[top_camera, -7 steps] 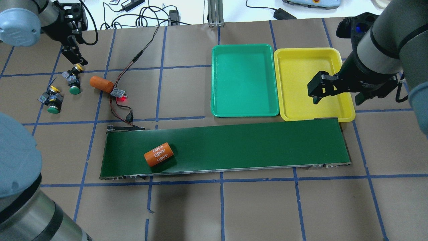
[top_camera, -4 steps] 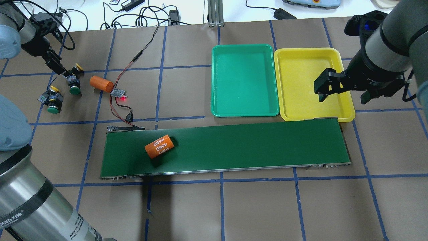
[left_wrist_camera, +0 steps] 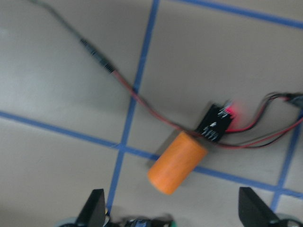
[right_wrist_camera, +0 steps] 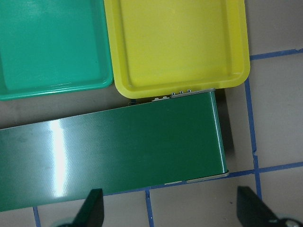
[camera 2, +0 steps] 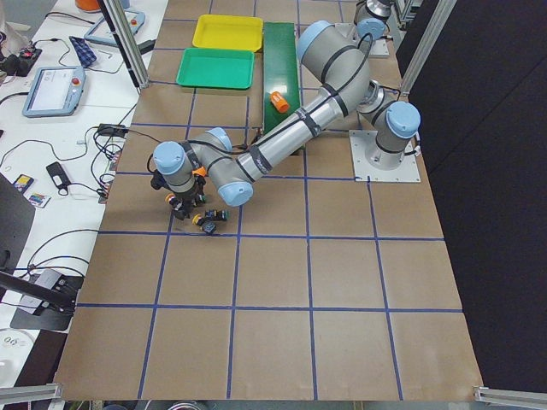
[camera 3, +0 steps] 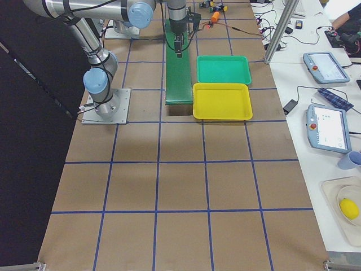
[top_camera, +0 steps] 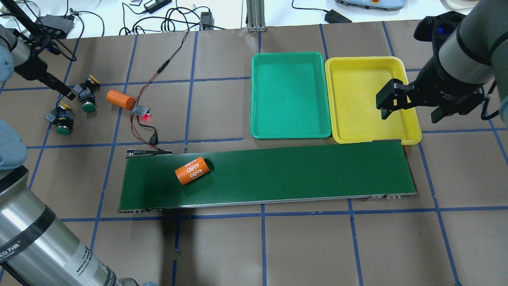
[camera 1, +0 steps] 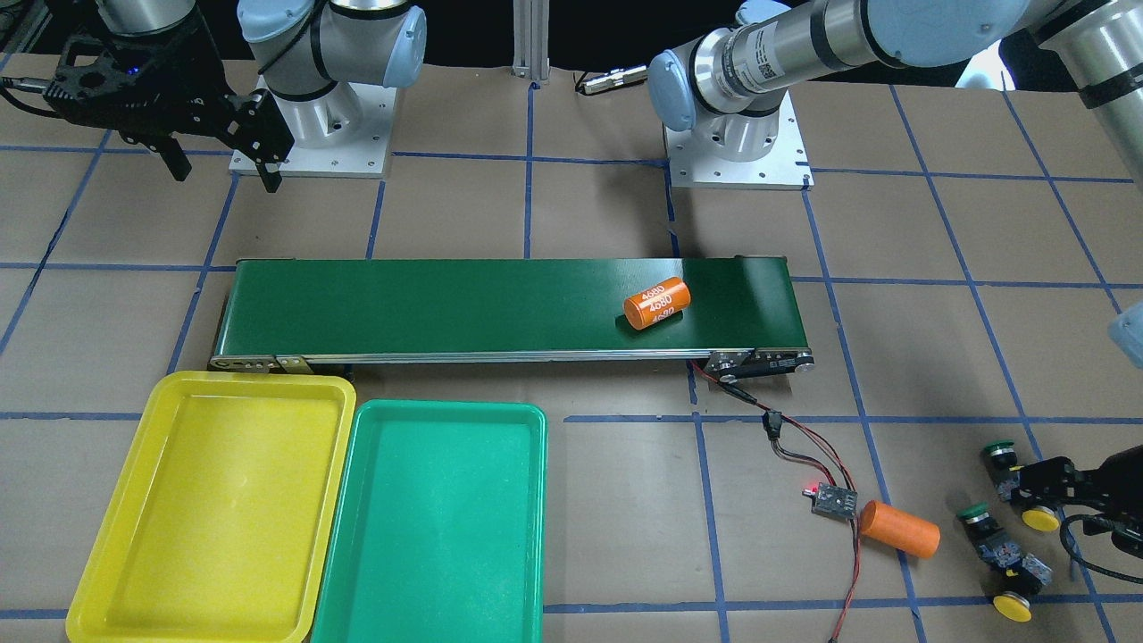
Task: Sort buttons by color to trays
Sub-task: 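Reach the left gripper back to the push-button pile and grasp a button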
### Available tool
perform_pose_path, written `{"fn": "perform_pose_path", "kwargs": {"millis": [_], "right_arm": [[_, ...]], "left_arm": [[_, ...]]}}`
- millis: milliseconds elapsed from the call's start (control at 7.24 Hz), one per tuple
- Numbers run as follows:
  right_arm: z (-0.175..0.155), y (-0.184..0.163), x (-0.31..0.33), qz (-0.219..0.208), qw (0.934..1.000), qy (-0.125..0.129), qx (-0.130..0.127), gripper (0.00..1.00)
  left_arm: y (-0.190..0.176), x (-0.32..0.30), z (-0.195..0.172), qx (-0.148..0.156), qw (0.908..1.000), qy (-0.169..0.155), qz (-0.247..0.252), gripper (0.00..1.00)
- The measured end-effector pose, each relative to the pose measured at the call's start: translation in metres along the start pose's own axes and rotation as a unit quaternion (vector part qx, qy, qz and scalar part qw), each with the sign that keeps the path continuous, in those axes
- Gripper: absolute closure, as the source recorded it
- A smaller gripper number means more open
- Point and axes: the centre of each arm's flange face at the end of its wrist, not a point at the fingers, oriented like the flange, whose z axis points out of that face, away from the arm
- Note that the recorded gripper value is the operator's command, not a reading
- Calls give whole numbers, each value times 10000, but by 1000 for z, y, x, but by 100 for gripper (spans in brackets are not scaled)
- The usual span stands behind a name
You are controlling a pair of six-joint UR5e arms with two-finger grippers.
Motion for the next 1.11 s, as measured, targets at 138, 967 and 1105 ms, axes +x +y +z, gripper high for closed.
{"fn": "perform_pose_path", "kwargs": {"millis": [138, 967, 1105], "right_arm": [[0, 0, 0, -2, 10000, -4, 2, 0], [-1, 0, -2, -6, 10000, -31, 7, 0], [-3, 0, -2, -8, 10000, -37, 43, 0]], "left_arm": [[10, -2, 10, -135, 9985, 11, -536, 0], [50, 25, 22, -393, 9855, -408, -1597, 0], [52, 29, 24, -420, 9840, -401, -1682, 0]]}}
